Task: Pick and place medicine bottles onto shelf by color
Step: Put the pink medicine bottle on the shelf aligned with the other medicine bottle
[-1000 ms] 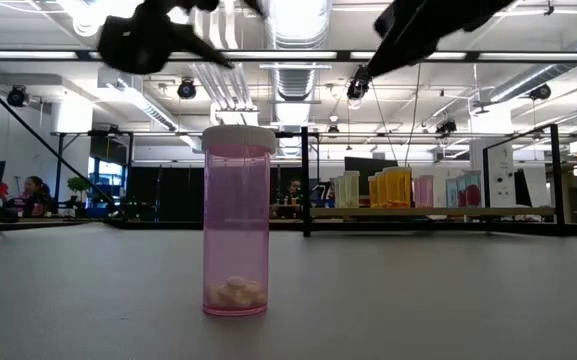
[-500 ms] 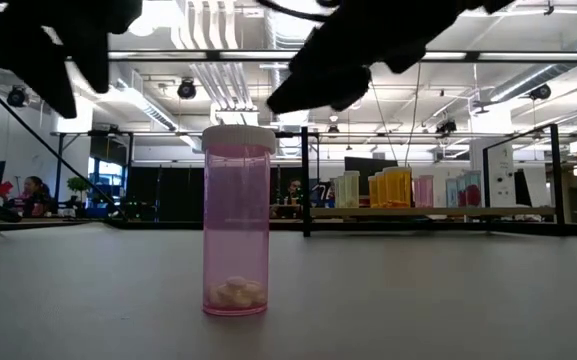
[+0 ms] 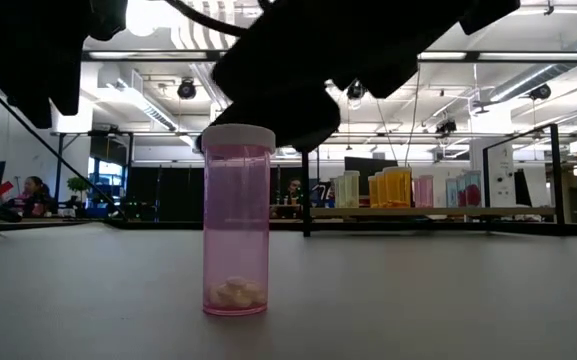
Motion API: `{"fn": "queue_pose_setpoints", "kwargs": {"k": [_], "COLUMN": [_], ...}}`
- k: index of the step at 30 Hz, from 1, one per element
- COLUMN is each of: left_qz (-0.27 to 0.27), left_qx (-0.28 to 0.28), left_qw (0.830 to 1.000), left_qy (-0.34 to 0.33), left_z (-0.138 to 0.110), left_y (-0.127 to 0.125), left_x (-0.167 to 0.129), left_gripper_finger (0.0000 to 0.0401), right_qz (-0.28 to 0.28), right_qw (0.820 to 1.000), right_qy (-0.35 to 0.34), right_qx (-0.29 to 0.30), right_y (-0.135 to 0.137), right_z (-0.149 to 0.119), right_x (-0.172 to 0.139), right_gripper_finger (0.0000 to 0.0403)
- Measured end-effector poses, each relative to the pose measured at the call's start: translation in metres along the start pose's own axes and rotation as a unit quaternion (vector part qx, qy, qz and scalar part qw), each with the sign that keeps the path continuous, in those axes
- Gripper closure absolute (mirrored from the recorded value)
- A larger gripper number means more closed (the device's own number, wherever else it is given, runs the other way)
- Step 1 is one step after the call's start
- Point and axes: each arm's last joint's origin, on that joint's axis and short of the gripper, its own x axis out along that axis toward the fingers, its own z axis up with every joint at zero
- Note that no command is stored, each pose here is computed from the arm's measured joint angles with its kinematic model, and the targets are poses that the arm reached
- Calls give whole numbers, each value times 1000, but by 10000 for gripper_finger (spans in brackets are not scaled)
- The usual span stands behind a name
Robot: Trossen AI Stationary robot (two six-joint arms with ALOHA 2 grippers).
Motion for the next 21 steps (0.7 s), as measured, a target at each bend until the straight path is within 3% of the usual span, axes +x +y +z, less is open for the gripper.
{"fn": "queue_pose_setpoints", "kwargs": {"k": [11, 21], "left_qz": [6, 12], "left_qx": [1, 3], "left_qw": [1000, 1000], "left_qy": [0, -1], "left_z": [-1, -2], "left_y": [2, 4], "left_x": [3, 6], "left_gripper_finger": [184, 184], "right_qz": [0, -6], "right_qw": [1000, 999], "right_qy": [8, 34], "right_qx": [6, 6], "right_y": [1, 0], "right_z": [-1, -8], "right_x": [14, 12], "right_gripper_finger": [169, 235]}}
